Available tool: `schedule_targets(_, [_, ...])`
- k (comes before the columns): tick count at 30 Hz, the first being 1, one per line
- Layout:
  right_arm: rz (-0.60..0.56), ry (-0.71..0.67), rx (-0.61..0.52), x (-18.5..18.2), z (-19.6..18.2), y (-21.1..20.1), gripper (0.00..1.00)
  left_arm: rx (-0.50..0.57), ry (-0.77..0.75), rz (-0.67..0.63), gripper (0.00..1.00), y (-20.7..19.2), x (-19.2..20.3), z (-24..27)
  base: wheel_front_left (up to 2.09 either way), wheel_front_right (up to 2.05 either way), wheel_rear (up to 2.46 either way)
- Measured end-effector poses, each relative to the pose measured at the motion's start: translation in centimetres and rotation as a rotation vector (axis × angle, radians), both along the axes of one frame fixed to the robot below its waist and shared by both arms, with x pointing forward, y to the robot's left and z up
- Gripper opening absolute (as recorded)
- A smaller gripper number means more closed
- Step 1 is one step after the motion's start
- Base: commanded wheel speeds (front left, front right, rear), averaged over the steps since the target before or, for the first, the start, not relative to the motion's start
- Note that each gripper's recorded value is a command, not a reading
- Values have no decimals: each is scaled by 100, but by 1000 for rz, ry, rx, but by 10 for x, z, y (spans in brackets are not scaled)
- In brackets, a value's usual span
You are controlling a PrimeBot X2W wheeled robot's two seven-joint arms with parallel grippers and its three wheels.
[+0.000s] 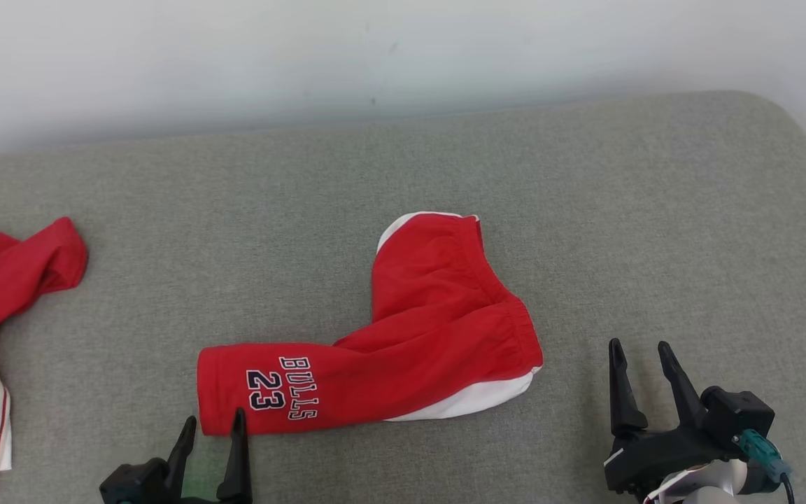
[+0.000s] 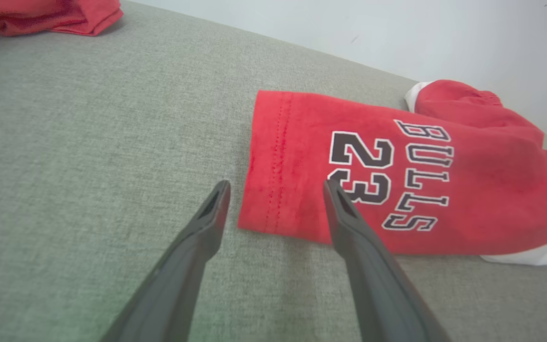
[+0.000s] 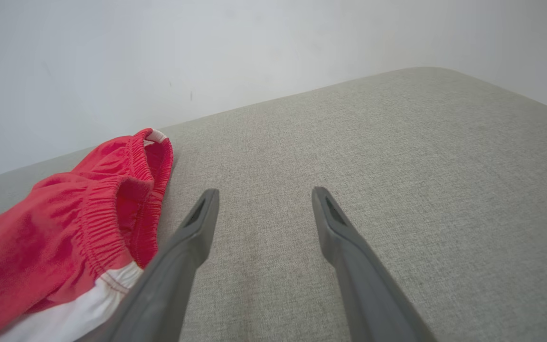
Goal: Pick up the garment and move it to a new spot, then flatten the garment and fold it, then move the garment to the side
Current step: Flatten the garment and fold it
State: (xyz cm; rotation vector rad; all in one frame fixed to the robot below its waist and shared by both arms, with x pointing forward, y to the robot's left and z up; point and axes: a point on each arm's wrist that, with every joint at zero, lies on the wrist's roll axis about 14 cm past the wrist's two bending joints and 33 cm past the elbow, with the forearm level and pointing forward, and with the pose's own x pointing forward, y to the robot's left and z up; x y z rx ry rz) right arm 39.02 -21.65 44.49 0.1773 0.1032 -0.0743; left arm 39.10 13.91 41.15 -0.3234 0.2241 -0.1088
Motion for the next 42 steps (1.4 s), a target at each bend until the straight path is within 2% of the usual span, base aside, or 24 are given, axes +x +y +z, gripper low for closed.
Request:
schedule_targets(6, [-16,13,-7,-1,-4,-6,100,2,8,-19,98,-7,7,-4,0,0,0])
schedule_targets(7, [-17,15,-7,-1,-5,-6,100,2,13,-21,78,-7,7,-6,0,0,0])
schedule_targets(8, [-18,17,-8,-1,-6,-7,100,1,16,-24,49,-8,7,-7,0,0,0])
schedule_targets(9, [-18,18,-8,0,-6,-7,100,0,17,-26,37,-9,7,-7,0,0,0])
schedule_targets(10, [-17,18,-8,0,-6,-6,100,0,11,-25,9,-9,8,-6,0,0,0])
schedule_targets(11, [-14,18,-8,1,-6,-6,100,-1,-3,-24,0,-9,10,-2,0,0,0])
schedule_targets(20, [16,8,16,3,-3,7,100,-4,-209,-78,0,-22,13,63,0,0,0])
schedule_targets(26, [56,-5,61,1,1,25,100,3,-325,-124,0,-29,-8,101,0,0,0])
schedule_targets(34, [119,-23,90,4,8,49,100,11,-324,-106,0,-21,-40,102,0,0,0])
schedule_targets(42, [132,-20,88,10,6,54,100,-10,-213,-104,0,-24,-53,68,0,0,0])
